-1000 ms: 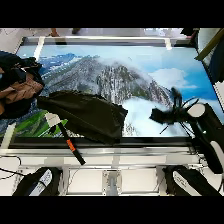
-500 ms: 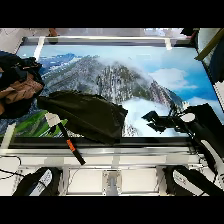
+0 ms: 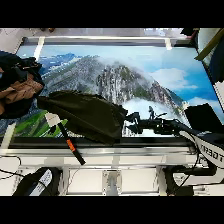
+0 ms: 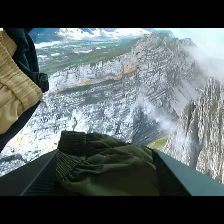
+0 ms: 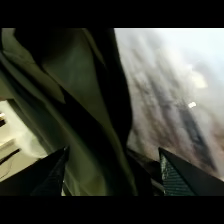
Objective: Fold the clothes and pants, and hang the long-sleeved shirts on hangers.
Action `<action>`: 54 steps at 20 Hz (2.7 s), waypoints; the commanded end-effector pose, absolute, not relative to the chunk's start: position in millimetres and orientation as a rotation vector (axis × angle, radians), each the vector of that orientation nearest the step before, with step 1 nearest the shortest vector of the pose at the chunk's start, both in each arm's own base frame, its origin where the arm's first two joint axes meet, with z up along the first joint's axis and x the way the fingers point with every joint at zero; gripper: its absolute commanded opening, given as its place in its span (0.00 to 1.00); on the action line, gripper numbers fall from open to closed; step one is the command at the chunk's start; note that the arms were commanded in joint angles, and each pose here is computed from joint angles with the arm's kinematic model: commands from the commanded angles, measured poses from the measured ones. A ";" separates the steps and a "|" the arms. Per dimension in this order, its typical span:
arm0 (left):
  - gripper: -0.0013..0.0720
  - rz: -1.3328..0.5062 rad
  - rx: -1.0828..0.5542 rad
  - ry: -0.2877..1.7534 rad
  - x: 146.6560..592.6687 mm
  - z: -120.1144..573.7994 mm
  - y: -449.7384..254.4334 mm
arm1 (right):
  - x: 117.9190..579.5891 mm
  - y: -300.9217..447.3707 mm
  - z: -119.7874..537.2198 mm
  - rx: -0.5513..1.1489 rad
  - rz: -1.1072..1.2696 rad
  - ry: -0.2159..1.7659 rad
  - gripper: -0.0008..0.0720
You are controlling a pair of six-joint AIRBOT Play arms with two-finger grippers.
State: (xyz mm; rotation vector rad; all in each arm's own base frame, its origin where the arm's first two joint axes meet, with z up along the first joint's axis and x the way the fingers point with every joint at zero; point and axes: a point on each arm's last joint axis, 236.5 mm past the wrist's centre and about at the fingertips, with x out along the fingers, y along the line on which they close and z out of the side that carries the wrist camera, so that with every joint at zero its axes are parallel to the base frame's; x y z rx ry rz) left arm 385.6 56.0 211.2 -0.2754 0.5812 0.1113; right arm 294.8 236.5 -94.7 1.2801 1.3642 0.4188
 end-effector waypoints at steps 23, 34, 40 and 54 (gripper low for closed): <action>0.91 0.111 -0.300 0.631 378.6 201.9 52.4 | 276.6 312.6 -92.5 1.078 0.716 1.488 0.91; 0.91 0.111 -0.300 0.633 378.5 201.7 52.4 | 368.1 333.1 -28.1 1.016 0.802 1.198 0.02; 0.91 0.112 -0.300 0.632 378.5 201.8 52.5 | 432.5 248.5 51.2 0.965 0.753 0.963 0.02; 0.91 0.111 -0.300 0.632 378.6 201.8 52.4 | 273.2 -198.8 222.1 0.860 -0.274 0.384 0.02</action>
